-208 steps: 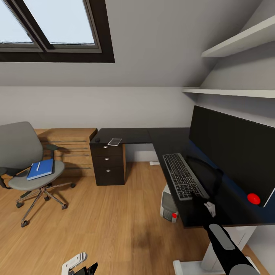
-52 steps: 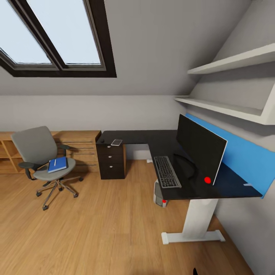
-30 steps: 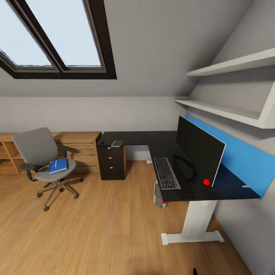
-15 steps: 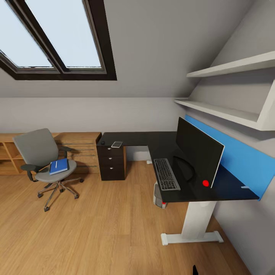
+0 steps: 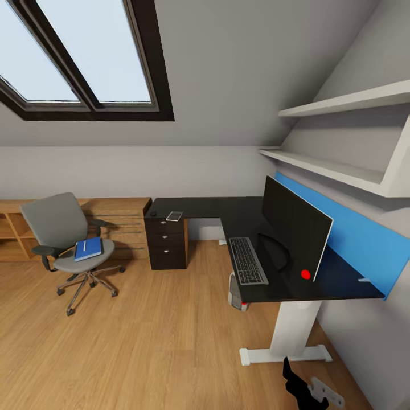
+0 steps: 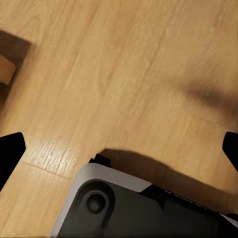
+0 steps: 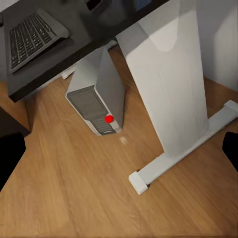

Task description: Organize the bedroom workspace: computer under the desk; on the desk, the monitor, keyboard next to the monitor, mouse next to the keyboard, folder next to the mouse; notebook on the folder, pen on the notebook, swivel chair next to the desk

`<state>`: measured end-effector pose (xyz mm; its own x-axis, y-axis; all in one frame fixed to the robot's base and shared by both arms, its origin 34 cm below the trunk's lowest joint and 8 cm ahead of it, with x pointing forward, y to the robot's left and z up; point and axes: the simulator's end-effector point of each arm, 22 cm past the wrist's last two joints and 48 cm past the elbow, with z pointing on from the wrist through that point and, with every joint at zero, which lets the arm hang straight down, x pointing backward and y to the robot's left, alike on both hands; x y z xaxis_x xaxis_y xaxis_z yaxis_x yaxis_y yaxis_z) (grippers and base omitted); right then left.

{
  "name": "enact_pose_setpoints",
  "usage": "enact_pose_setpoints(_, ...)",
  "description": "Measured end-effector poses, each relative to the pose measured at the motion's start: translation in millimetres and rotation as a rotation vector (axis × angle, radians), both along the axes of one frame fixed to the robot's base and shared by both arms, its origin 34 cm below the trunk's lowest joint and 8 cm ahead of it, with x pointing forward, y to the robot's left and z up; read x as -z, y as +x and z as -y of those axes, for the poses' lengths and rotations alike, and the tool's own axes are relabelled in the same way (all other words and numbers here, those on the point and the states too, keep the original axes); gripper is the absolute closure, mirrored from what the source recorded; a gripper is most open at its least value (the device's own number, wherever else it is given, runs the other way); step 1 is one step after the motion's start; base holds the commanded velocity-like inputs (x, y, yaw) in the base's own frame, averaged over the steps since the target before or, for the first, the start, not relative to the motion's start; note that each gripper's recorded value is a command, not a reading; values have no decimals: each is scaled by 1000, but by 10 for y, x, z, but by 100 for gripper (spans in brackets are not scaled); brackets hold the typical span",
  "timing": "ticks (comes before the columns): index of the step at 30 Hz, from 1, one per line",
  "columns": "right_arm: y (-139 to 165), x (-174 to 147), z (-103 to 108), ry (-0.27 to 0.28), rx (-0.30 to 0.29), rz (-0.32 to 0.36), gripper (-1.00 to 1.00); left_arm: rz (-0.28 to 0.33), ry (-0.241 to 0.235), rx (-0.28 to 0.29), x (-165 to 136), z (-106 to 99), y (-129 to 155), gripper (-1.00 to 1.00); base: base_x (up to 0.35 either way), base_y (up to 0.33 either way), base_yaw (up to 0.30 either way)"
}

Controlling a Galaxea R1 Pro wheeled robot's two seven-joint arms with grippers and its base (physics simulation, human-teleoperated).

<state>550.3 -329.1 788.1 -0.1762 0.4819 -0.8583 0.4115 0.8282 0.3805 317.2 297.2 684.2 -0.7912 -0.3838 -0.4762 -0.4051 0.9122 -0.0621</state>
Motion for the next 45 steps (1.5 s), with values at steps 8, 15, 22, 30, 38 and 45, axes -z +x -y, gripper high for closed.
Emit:
enact_pose_setpoints(8, -199, 113, -52, -3, -9, -56, -100, -41, 43, 80, 46, 116, -123, -100, 0, 0, 0)
enact_pose_setpoints(15, -188, 97, -204, -27, -80, -62, -100, 63, 92, 56, 4, 47, -54, -100, 0, 0, 108)
enact_pose_setpoints(22, -283, 214, -485, -99, -247, -109, -100, 74, 93, 52, 11, 82, -77, -100, 180, 125, 173)
enact_pose_setpoints(30, -290, 225, -563, -123, -297, -115, -100, 73, 94, 53, 16, 77, -86, -100, 299, 142, 11)
enact_pose_setpoints(38, -290, 223, -566, -124, -297, -114, -100, 68, 94, 53, 27, 73, -106, -100, 310, 133, 1)
enact_pose_setpoints(45, -264, 163, -543, -138, -289, -87, -100, 65, 95, 54, 33, 73, -116, -100, 311, 138, 0)
